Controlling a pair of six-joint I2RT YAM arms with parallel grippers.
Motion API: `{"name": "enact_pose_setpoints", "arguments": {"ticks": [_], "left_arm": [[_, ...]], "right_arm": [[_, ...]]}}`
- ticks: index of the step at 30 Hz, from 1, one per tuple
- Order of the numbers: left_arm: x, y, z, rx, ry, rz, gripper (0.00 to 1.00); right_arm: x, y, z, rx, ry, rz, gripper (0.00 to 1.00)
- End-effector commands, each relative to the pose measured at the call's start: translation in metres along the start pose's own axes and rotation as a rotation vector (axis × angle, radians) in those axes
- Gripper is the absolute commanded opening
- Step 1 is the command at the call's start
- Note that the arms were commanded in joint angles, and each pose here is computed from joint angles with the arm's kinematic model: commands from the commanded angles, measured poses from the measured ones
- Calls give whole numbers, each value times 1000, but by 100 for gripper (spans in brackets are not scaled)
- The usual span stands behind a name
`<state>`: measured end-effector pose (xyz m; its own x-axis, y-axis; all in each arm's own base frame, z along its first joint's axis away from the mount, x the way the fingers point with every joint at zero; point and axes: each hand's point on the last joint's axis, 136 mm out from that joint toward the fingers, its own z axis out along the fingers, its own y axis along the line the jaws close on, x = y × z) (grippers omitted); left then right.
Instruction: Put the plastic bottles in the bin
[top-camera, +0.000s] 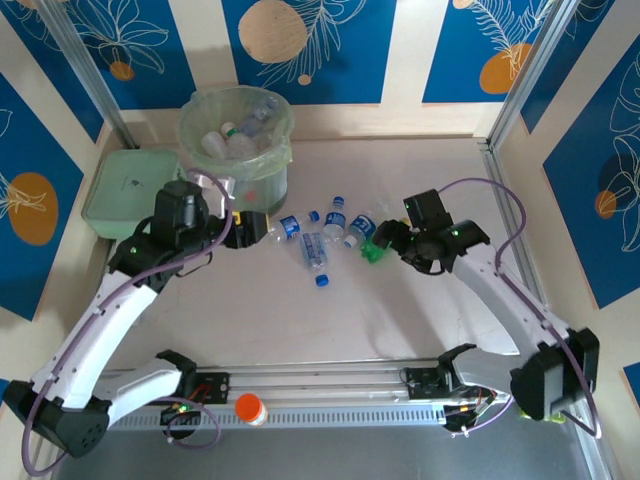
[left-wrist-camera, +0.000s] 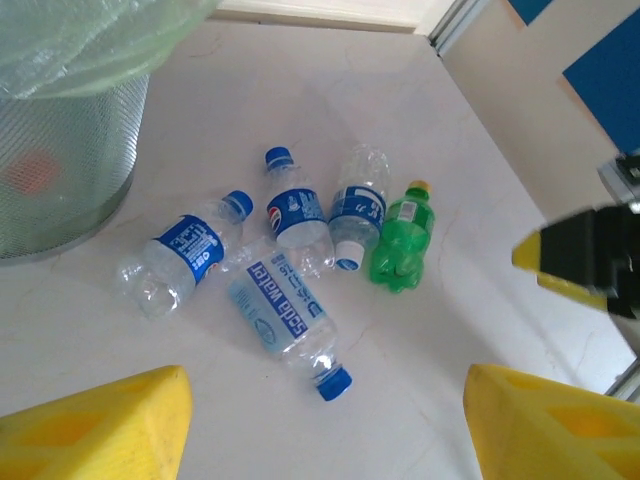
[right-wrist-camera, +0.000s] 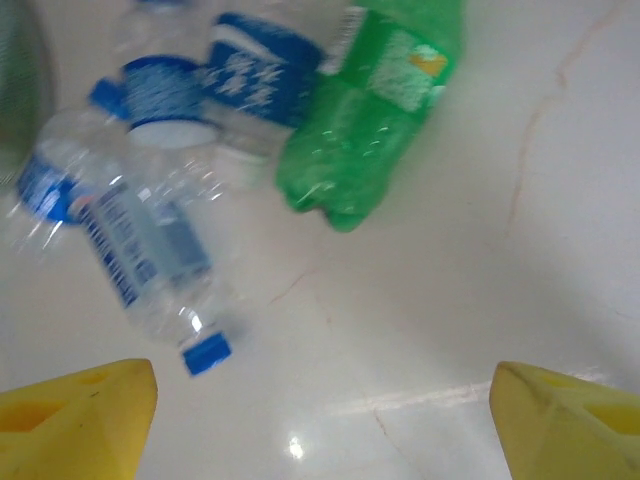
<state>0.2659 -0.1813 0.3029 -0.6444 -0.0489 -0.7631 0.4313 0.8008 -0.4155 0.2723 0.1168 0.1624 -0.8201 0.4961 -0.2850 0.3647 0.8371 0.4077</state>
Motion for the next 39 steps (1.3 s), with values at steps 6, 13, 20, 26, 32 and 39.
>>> {"name": "enact_pose_setpoints", "arguments": {"ticks": [6,13,20,26,32,39], "left_arm": [[2,-8,4,34,-94,98,71],[8,-12,5,37,-88,123,71],[11,-16,6,43,-85,144,71],[11,-18,4,39,-91,165,71],[12,-17,3,25,-96,177,72],[13,-16,5,21,-93,190,72]], "right_arm": [[-32,-15,57,34,56,315,84],[-55,-12,98,69,102,363,84],[-64,-13,122,79,123,383,83],[-65,-22,136,91,145,410,78],[-64,-26,143,83,161,410,69],[-61,-31,128,57,140,417,58]]}}
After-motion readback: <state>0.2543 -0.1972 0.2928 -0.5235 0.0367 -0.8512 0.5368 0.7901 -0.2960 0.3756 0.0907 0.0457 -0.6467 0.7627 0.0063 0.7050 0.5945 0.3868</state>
